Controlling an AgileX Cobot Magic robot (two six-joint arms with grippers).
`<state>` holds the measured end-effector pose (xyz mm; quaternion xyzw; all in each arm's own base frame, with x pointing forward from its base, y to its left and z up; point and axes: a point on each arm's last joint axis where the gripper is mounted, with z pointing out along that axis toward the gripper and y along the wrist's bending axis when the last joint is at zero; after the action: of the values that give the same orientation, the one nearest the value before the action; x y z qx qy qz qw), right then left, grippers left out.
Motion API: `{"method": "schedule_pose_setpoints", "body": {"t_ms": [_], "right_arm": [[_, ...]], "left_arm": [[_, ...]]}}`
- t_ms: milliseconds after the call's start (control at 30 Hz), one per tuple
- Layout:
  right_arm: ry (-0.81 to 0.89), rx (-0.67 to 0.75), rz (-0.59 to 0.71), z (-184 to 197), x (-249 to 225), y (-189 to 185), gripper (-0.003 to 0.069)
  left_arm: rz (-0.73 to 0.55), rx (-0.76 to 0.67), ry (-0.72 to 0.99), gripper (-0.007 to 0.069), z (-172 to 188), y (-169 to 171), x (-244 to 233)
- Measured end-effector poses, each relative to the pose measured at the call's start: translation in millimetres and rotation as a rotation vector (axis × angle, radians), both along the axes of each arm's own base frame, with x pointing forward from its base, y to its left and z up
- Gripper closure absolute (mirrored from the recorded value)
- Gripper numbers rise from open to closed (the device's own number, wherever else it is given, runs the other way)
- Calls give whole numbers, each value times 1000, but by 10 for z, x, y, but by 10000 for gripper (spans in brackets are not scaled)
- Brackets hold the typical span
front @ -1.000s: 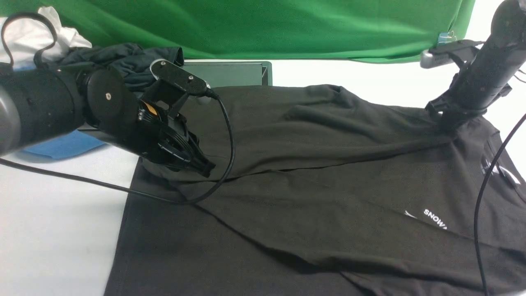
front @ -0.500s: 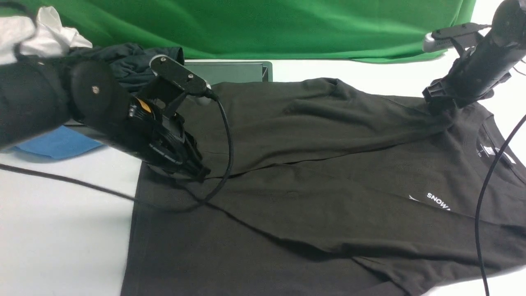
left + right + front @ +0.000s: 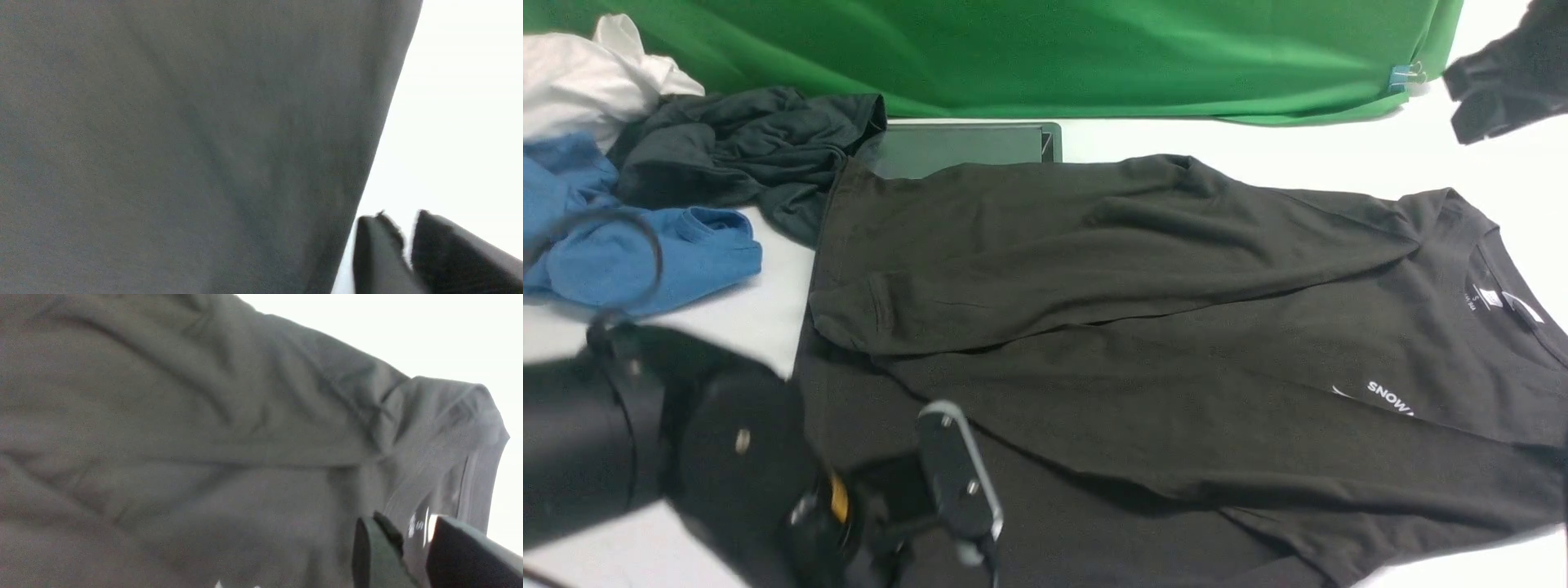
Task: Fold a long-sleeved shirt on a white desktop.
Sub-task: 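Grasp the near edge of the shirt at its hem and shoulder corners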
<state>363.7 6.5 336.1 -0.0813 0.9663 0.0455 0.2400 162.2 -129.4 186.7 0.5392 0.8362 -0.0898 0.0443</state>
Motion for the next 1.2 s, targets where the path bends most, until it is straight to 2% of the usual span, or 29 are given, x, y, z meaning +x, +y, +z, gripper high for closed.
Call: {"method": "schedule_pose_setpoints", "body": {"t_ms": [133, 167, 267, 333, 433, 467, 500, 600, 633, 667, 700, 833, 867, 933, 967, 1067, 1100, 1200], "right_arm": [[-59, 28, 15, 118, -323, 111, 417], [-92, 43, 27, 168, -475, 173, 414], [-120, 67, 45, 164, -645, 274, 414], [-143, 77, 63, 182, -753, 339, 413], [-157, 86, 82, 217, -845, 394, 412], [-166, 89, 90, 248, -882, 415, 412], [-168, 90, 93, 262, -899, 421, 412], [-148, 98, 94, 299, -980, 431, 412], [-146, 98, 95, 303, -990, 433, 412], [-121, 101, 85, 311, -1036, 426, 412], [-99, 98, 73, 307, -1075, 415, 412], [3, 10, -35, 109, -1251, 286, 411], [60, -32, -119, -73, -1335, 193, 405], [98, -47, -177, -209, -1379, 125, 398], [143, -48, -259, -409, -1422, 25, 380], [195, 1, -389, -726, -1455, -123, 320], [237, 51, -473, -952, -1463, -219, 245], [287, 102, -592, -1291, -1479, -373, 139]], "left_arm": [[-11, 13, -25, 246, -171, 77, -78], [-23, 24, -64, 169, -273, 131, -110], [-34, 32, -127, 103, -363, 196, -146], [-30, 33, -162, 96, -386, 225, -162], [-10, 40, -181, 141, -392, 239, -159], [-15, 45, -205, 209, -389, 241, -138], [-18, 47, -214, 242, -388, 243, -129], [-25, 62, -234, 463, -356, 238, -89], [-23, 62, -233, 490, -336, 232, -80], [-27, 88, -206, 557, -302, 235, -74], [-21, 96, -193, 580, -242, 228, -64], [32, 61, -230, 598, 141, 200, -22], [41, 42, -255, 597, 288, 215, -44], [50, 31, -268, 597, 362, 230, -67], [57, 13, -280, 597, 435, 252, -109], [61, -4, -302, 597, 513, 290, -164], [66, -19, -310, 597, 550, 303, -193], [69, -29, -314, 597, 579, 314, -217]]}}
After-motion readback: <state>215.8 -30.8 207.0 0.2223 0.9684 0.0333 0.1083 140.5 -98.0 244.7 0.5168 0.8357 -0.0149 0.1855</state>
